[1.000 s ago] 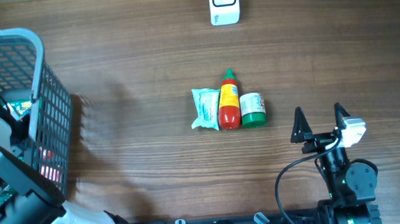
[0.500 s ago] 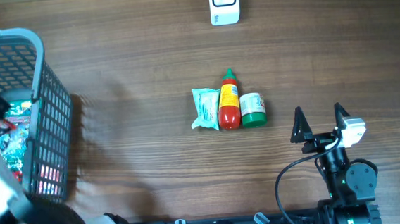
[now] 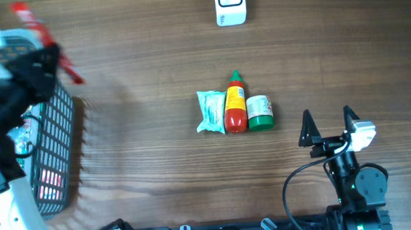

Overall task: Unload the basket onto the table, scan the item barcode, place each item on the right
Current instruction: 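Grasp the red Nescafe sachet in the basket with the left gripper, then lower the red Nescafe sachet onto the table beside the packet, then reach the left gripper into the basket and grasp the Kleenex pack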

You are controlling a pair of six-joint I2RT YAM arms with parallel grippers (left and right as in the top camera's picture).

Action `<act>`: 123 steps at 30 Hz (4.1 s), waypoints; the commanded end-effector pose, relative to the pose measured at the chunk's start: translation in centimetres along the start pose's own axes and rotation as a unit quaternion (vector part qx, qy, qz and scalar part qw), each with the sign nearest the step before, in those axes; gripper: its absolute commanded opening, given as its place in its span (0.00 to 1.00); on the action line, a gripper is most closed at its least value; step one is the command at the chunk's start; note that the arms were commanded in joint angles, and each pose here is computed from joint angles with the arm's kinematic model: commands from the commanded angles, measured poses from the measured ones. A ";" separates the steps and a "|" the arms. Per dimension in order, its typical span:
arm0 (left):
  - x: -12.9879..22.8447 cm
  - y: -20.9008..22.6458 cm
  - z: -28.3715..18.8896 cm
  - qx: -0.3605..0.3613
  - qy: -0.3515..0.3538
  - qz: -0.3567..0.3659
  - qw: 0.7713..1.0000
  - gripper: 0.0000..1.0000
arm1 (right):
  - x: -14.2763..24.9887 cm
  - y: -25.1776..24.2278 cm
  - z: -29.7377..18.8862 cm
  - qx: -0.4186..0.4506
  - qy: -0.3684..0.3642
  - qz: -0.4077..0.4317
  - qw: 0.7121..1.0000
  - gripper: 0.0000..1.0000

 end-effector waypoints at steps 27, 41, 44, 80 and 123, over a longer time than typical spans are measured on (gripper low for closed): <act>29.6 -3.7 24.2 -0.127 0.594 0.056 0.792 0.04 | 0.0 0.2 0.0 -0.009 -0.001 -0.009 1.000 1.00; 28.7 -4.8 23.0 -0.115 0.578 0.066 0.805 1.00 | 0.0 0.2 0.0 -0.008 -0.001 -0.009 1.000 1.00; 25.6 -6.2 22.5 -0.102 0.533 0.076 0.836 1.00 | 0.0 0.2 0.0 -0.009 -0.001 -0.009 1.000 1.00; 7.6 21.7 -7.5 -0.637 -0.029 -0.485 0.599 1.00 | 0.0 0.2 0.0 -0.008 -0.001 -0.009 1.000 1.00; 8.8 23.4 -4.6 -0.595 0.185 -0.523 0.581 0.04 | 0.0 0.2 0.0 -0.009 -0.001 -0.009 1.000 1.00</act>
Point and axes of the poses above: each gripper's point midway between its finger pads, its own z axis out along the fingers, its own y axis along the line the jaws close on, x = y × z, the point moved 8 cm from there along -z, back along the fingers, and after that the axes turned 11 degrees about z, right-handed, at the moved point
